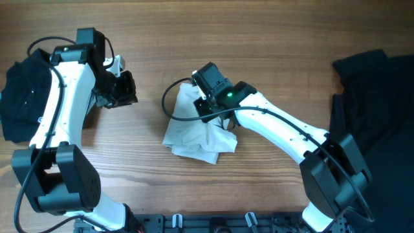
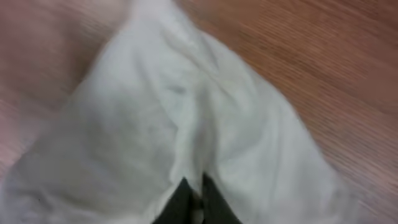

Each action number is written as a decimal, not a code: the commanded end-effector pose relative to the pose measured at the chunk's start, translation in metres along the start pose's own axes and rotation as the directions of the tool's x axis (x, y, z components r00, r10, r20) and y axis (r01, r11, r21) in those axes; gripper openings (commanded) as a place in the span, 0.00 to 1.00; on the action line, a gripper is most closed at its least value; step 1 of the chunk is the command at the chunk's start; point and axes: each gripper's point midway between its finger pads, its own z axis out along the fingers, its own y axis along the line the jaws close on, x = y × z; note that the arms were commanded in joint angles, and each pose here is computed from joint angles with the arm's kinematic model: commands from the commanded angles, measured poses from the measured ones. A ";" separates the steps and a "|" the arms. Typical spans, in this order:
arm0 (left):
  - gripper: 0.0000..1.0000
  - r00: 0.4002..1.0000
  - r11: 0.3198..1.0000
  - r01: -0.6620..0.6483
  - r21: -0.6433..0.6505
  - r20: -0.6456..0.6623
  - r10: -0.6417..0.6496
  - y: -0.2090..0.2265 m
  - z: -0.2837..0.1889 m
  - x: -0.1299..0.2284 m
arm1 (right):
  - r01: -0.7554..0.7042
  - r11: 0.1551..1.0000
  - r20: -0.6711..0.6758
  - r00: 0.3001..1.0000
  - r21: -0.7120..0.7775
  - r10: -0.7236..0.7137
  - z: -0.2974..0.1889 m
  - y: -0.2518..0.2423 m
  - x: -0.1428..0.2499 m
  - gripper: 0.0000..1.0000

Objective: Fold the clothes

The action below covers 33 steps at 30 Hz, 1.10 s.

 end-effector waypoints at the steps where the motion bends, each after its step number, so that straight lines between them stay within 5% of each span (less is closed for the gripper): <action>1: 0.17 1.000 1.000 -0.025 -0.003 0.011 0.025 -0.001 -0.006 -0.001 | -0.099 0.975 0.031 0.995 0.200 0.095 -0.017 -0.048 -0.003 0.04; 4: 0.18 1.000 1.000 -0.025 -0.003 0.012 0.025 -0.002 -0.006 -0.001 | -0.182 0.954 0.064 0.983 0.239 0.172 -0.057 -0.087 -0.002 0.04; 5: 0.18 1.000 1.000 -0.026 -0.003 0.013 0.026 -0.002 -0.006 -0.001 | -0.196 0.951 0.058 0.981 0.240 0.187 -0.060 -0.093 0.000 0.13; 6: 0.18 1.000 1.000 -0.026 -0.003 0.015 0.026 -0.002 -0.006 -0.002 | -0.211 0.944 0.046 0.978 0.254 0.206 -0.063 -0.104 0.005 0.46; 8: 0.20 1.000 1.000 -0.026 -0.002 0.014 0.026 -0.002 -0.006 -0.001 | -0.248 0.931 0.039 0.968 0.268 0.246 -0.064 -0.122 0.009 0.55; 12: 0.20 0.999 0.995 -0.051 0.080 -0.014 0.052 -0.016 -0.006 0.005 | -0.263 0.960 -0.053 0.962 0.093 0.269 -0.059 -0.094 0.020 0.55; 13: 0.20 0.992 0.972 -0.113 0.208 -0.036 0.123 -0.036 -0.009 0.014 | -0.250 0.965 -0.142 0.961 -0.074 0.238 -0.054 -0.063 0.031 0.50; 15: 0.23 0.988 0.961 -0.137 0.238 -0.039 0.151 -0.041 -0.011 0.017 | -0.269 0.938 -0.231 0.948 -0.219 0.218 -0.049 -0.035 0.049 0.49; 18: 0.27 0.984 0.958 -0.166 0.236 -0.026 0.177 -0.041 -0.011 0.015 | -0.259 0.912 -0.356 0.924 -0.318 0.138 -0.034 -0.010 0.100 0.61; 22: 0.28 0.983 0.956 -0.175 0.236 -0.007 0.182 -0.041 -0.010 0.011 | -0.189 0.915 -0.382 0.923 -0.357 0.041 -0.025 0.021 0.125 0.64; 24: 0.27 0.983 0.956 -0.174 0.236 -0.009 0.181 -0.041 -0.010 0.011 | -0.206 0.916 -0.385 0.921 -0.343 0.063 -0.022 0.032 0.127 0.48; 25: 0.27 0.984 0.957 -0.171 0.236 -0.015 0.179 -0.041 -0.010 0.013 | -0.235 0.909 -0.404 0.911 -0.344 0.082 -0.024 0.038 0.129 0.04; 33: 0.29 0.983 0.957 -0.182 0.225 0.007 0.185 -0.040 -0.010 0.007 | -0.151 0.840 -0.281 0.960 -0.522 -0.001 -0.111 0.058 0.120 0.05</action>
